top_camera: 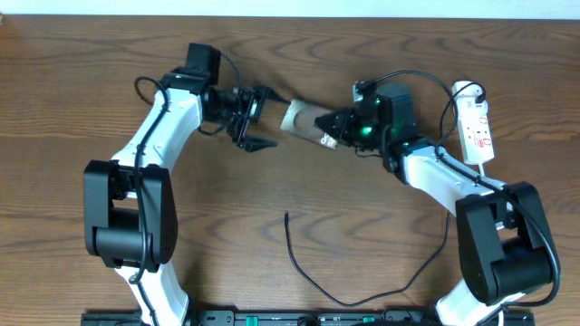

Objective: Plug charger to phone and switch on socket

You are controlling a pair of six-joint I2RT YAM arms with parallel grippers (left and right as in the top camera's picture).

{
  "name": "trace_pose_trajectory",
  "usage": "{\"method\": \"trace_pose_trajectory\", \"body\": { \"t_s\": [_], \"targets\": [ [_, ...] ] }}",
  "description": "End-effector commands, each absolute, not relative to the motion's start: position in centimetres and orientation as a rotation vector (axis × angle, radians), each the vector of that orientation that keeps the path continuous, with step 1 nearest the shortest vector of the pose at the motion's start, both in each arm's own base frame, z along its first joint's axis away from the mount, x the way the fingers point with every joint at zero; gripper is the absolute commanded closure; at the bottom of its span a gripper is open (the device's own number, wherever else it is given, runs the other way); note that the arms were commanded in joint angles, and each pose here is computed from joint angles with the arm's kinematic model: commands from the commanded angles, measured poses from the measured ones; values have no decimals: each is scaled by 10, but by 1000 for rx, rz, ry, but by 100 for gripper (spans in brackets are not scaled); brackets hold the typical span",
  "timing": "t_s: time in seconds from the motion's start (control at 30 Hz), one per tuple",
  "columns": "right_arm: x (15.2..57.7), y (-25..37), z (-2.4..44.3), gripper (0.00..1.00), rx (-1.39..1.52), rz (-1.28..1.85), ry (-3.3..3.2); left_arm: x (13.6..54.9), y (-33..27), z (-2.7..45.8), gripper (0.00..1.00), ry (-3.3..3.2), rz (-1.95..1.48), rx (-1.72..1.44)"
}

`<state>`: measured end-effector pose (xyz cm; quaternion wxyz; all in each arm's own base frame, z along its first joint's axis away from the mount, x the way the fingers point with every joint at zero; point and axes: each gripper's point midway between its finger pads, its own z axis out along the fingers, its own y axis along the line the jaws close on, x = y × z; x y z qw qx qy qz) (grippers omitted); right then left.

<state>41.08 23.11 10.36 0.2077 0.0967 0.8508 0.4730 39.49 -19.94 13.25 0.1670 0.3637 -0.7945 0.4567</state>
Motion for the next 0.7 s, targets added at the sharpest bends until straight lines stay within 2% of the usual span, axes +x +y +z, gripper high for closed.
{"method": "trace_pose_trajectory", "body": {
  "t_s": [0.0,0.1,0.2,0.3,0.67],
  "targets": [
    [412,241,127,99,321,1484,2321,396,-218,189,9,-2235,1634,666],
    [420,244,145,99,501,1607,2262,403,-224,213,9,-2249,1823,442],
    [429,248,169,99,604,1728,2162,410,-226,222,8,-2280,1900,352],
    [439,245,183,99,639,1749,2078,413,-225,224,9,-2280,1911,356],
    [456,231,179,99,776,1664,2009,429,-214,230,8,-2299,1951,412]
  ]
}}
